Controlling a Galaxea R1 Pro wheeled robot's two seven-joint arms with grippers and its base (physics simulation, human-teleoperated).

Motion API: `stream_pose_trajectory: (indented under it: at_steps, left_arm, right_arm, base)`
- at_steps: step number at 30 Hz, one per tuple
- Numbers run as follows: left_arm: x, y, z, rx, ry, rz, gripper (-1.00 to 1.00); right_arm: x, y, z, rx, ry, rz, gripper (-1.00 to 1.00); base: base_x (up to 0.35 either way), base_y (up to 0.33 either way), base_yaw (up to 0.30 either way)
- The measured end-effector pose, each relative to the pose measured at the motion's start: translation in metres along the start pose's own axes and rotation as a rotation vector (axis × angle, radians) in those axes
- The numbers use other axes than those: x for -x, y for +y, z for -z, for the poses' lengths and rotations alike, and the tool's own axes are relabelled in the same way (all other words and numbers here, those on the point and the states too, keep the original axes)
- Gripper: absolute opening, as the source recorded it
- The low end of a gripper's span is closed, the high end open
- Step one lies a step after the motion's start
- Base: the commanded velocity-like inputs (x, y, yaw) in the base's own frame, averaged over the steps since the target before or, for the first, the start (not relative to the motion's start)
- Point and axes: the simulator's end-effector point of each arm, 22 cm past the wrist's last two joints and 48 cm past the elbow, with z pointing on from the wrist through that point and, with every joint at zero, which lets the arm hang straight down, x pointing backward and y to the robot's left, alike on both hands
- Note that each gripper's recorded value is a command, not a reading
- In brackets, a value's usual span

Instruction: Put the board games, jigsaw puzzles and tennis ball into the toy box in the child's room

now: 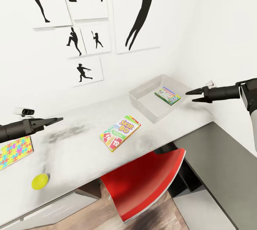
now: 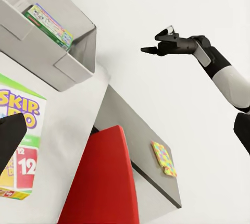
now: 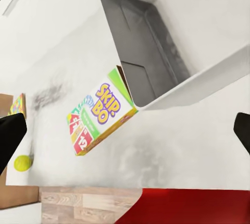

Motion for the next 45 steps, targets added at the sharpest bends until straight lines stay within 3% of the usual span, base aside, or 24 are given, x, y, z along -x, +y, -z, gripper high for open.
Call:
stream_pose_trajectory:
  at_steps: [21, 45]
  left_arm:
    - [0.001, 0.000, 0.001, 0.001, -0.006, 0.001, 1.00]
    - [0.003, -0.003, 0.001, 0.000, -0.006, -0.007, 1.00]
  right_arm:
    - [-0.002, -0.012, 0.000, -0.038, -0.007, -0.003, 1.00]
    - [-0.007, -0.013, 0.000, -0.031, -0.013, -0.017, 1.00]
  base:
    - [-0.048, 0.044, -0.001]
    - [-0.078, 0.062, 0.000]
